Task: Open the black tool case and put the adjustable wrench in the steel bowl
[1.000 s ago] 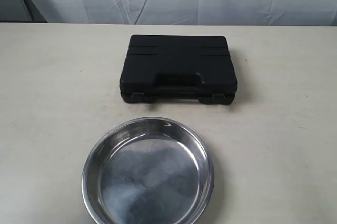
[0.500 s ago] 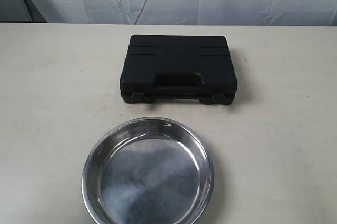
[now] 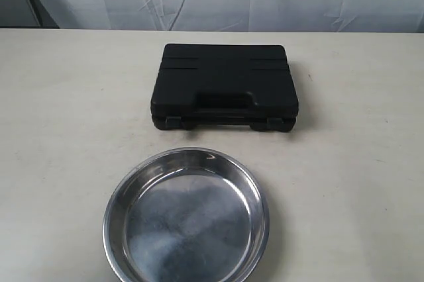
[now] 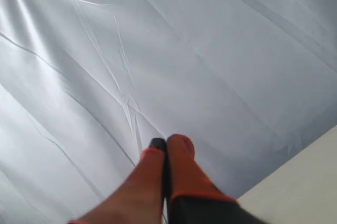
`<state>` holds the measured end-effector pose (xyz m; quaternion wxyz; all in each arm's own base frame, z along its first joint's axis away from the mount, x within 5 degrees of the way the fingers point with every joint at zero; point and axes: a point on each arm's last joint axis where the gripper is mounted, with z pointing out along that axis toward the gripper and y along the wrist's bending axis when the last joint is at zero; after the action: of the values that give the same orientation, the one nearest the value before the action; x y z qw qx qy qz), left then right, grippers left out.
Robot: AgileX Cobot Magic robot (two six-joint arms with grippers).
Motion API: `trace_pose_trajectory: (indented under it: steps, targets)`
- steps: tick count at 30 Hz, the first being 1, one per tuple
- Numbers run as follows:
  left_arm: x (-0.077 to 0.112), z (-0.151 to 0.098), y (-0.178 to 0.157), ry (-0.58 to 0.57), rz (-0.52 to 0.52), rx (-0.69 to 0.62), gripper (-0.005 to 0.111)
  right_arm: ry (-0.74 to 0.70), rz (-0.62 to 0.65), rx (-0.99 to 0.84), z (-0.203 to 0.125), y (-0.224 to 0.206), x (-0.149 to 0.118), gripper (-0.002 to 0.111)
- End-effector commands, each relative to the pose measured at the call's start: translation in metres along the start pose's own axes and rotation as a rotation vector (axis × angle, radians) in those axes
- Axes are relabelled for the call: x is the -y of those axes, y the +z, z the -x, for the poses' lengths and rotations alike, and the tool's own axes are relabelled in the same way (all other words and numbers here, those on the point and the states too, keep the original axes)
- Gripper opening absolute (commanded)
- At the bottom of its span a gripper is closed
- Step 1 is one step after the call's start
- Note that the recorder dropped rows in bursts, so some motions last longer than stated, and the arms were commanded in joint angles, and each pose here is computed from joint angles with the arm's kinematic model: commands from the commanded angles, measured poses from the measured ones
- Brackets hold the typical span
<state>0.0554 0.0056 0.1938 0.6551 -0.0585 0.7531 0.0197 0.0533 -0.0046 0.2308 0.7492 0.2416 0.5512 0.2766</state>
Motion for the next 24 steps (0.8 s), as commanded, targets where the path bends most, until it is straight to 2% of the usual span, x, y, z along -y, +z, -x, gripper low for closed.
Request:
trace_pose_trajectory:
  steps: [1,6,10,14,18,21,24]
  targets:
    - [0.0,-0.001,0.0,-0.002,0.001,0.008,0.0,-0.104,0.014,-0.02,0.006,0.004,-0.009,0.0]
    - [0.0,-0.001,0.0,-0.004,0.0,0.008,0.0,-0.393,-0.061,-0.157,0.042,0.039,-0.046,-0.001]
    - [0.0,-0.001,0.0,-0.008,-0.001,0.008,0.0,-0.658,-0.134,-0.277,0.08,0.099,-0.081,-0.001]
    - [0.0,-0.001,0.0,-0.015,-0.002,0.008,0.0,-0.912,-0.13,-0.504,0.09,0.161,-0.105,-0.001]
    - [0.0,-0.001,0.0,-0.029,-0.006,0.008,0.0,-1.015,-0.038,-0.83,0.061,0.224,-0.123,-0.001]
    - [0.0,-0.001,0.0,-0.029,-0.006,0.008,0.0,-1.122,0.128,-1.026,0.014,0.266,-0.128,0.001]
    - [0.0,-0.001,0.0,-0.03,-0.006,0.008,0.0,-1.185,0.314,-1.192,-0.041,0.292,-0.127,0.012]
